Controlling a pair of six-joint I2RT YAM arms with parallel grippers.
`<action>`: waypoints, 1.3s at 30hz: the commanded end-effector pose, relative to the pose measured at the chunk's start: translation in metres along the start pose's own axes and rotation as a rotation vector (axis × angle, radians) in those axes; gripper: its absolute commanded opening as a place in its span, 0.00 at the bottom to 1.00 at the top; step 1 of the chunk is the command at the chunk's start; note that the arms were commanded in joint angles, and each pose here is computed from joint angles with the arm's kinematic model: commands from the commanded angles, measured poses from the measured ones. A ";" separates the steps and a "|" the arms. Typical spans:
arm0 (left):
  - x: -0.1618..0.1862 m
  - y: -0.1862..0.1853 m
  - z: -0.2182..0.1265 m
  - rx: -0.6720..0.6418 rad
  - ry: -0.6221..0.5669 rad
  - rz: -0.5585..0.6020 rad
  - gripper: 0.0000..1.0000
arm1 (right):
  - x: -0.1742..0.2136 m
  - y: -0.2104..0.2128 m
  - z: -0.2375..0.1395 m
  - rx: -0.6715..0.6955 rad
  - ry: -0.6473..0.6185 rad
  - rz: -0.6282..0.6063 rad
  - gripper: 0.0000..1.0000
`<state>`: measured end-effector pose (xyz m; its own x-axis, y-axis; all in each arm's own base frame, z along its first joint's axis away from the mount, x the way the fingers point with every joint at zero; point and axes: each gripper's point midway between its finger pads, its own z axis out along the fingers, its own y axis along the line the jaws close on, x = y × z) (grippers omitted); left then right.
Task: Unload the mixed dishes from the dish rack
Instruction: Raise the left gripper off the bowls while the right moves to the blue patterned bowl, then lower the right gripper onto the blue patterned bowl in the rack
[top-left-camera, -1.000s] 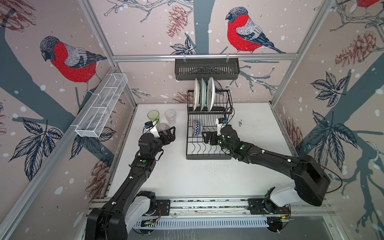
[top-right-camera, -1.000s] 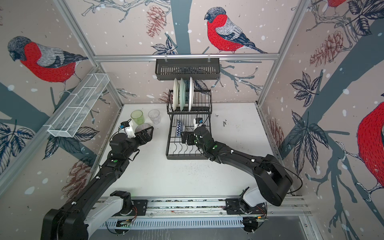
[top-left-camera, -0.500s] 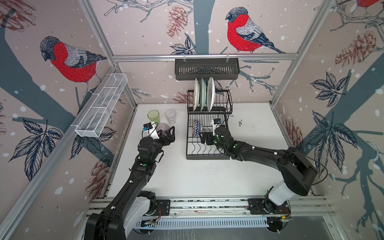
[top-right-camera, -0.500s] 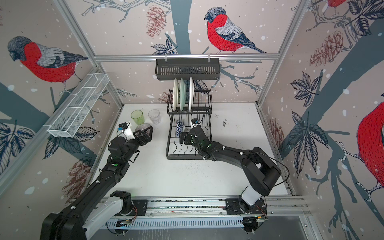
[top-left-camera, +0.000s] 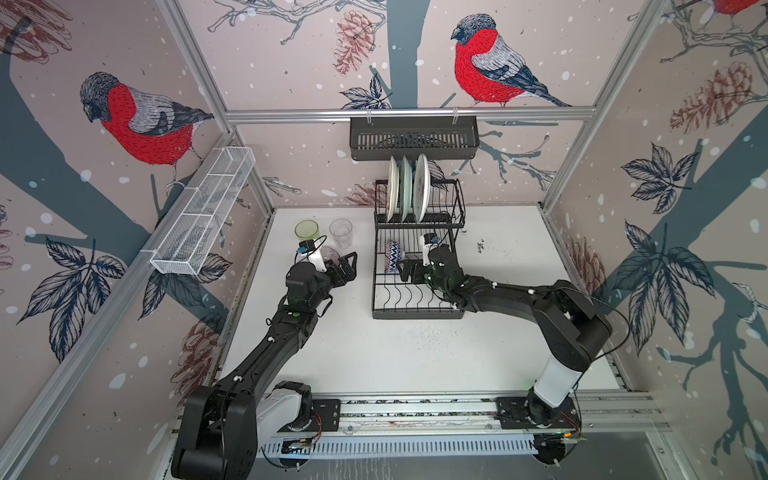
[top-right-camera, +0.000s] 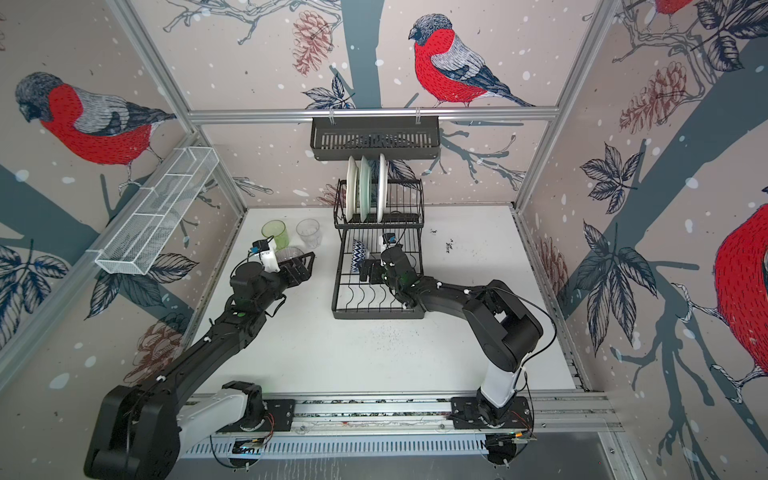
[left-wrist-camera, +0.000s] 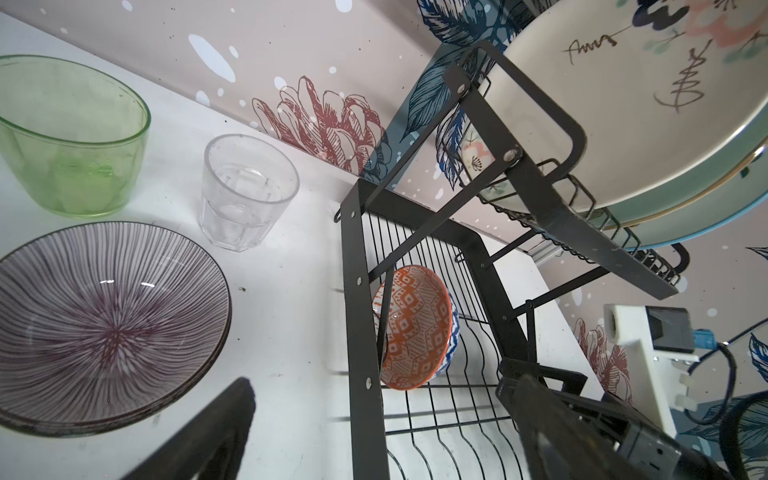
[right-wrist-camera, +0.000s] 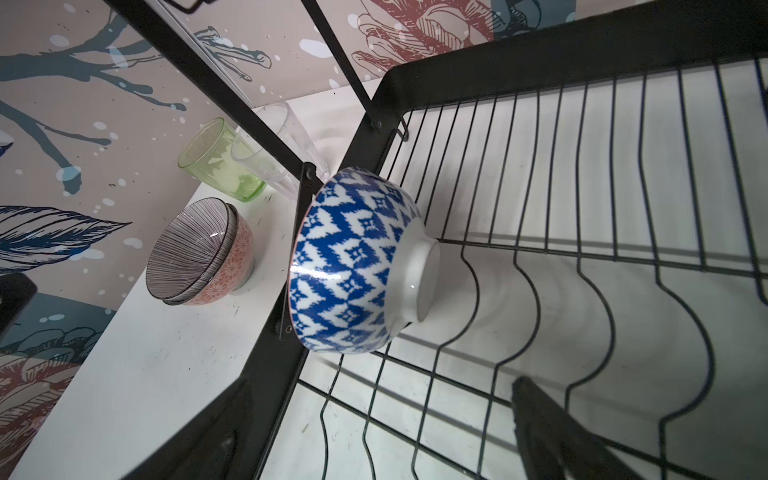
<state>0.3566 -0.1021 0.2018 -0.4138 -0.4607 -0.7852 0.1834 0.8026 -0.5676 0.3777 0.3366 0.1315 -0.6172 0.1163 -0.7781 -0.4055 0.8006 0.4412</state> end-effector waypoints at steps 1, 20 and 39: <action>-0.007 -0.008 -0.001 0.036 -0.021 0.008 0.97 | -0.009 0.011 0.005 -0.063 -0.020 -0.009 0.97; -0.007 -0.012 -0.006 0.049 -0.020 -0.008 0.97 | -0.009 0.011 0.041 -0.092 0.001 0.057 0.97; -0.004 -0.012 -0.006 0.056 -0.014 -0.020 0.97 | 0.004 0.008 0.061 -0.052 0.003 0.026 0.85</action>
<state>0.3500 -0.1055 0.2067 -0.4218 -0.4819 -0.7680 0.1988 0.7773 -0.5969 0.4069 0.3799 0.1018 -0.6509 0.1190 -0.7498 -0.4312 0.7549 0.4942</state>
